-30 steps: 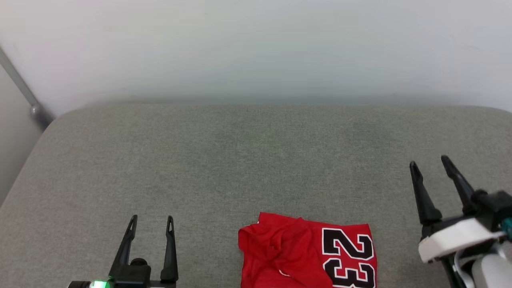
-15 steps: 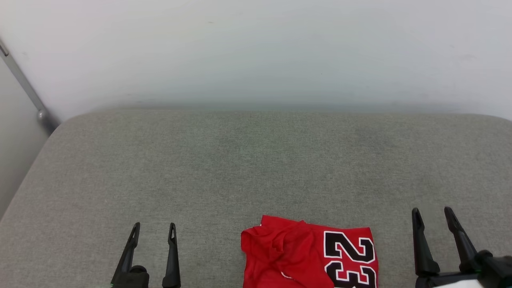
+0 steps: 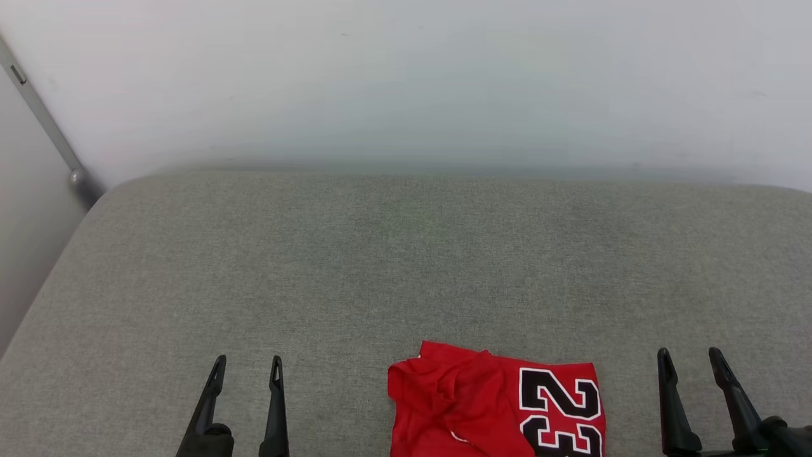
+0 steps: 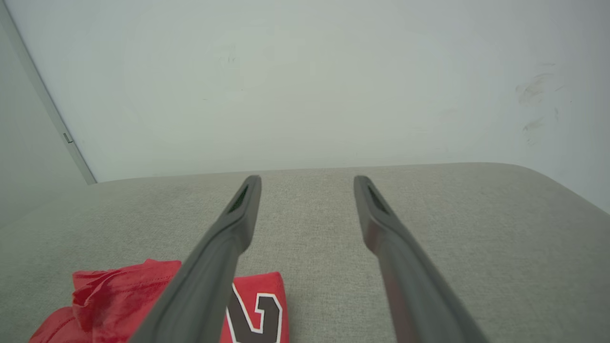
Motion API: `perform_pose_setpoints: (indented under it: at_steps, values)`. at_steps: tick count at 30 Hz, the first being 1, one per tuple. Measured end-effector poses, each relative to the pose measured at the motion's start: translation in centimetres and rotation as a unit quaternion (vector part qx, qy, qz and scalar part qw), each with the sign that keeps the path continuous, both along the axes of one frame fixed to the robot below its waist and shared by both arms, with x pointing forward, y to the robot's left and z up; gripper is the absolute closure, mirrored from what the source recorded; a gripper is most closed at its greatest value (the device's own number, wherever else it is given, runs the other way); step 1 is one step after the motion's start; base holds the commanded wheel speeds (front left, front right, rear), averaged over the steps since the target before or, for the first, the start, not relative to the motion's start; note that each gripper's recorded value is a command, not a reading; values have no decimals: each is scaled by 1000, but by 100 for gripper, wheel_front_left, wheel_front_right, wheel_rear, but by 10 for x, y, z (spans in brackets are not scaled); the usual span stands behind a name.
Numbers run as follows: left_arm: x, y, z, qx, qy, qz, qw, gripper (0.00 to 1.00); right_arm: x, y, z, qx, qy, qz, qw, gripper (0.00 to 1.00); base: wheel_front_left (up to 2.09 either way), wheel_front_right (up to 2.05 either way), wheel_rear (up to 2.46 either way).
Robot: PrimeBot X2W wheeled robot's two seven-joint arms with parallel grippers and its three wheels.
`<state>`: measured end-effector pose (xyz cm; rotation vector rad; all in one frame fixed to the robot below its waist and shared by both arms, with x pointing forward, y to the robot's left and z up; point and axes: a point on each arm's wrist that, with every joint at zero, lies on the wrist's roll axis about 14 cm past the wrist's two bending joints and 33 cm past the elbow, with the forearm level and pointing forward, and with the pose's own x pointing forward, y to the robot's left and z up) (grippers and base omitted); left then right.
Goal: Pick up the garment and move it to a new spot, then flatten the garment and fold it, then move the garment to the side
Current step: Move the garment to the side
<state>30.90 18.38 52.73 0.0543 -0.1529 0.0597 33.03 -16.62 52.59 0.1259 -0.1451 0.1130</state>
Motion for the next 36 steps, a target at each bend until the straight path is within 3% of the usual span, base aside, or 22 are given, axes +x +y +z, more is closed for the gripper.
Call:
perform_pose_setpoints:
  at_steps: [4,14,17,19,21,25,27,29,34,36]
  values:
    - [1,1,-1,-3,1,2,1000,0,6,-7,10,21,-16,-11,1000,0,0,0,0]
    - [4,0,-2,-5,3,0,1000,0,55,-10,116,-61,-168,10,984,0,0,0,0]
    - [2,3,-3,-6,5,6,1000,0,72,-3,107,-86,-113,43,989,0,0,0,0]
    - [2,6,-4,-6,6,9,1000,0,79,4,84,-103,-33,74,991,0,0,0,0]
    - [1,8,-4,-6,7,12,1000,0,81,8,56,-122,59,107,985,0,0,0,0]
    - [1,11,-6,-6,10,17,1000,0,67,4,7,-124,226,160,953,0,0,0,0]
    - [2,12,-7,-5,13,19,1000,0,54,0,-19,-114,306,181,928,0,0,0,0]
    - [2,12,-9,-7,16,19,1000,0,34,-2,-47,-99,390,203,893,0,0,0,0]
    - [11,13,-11,-6,21,20,1000,0,11,0,-84,-34,497,233,835,0,0,0,0]
    - [15,13,-12,-6,24,21,999,0,8,7,-94,-10,516,244,821,0,0,0,0]
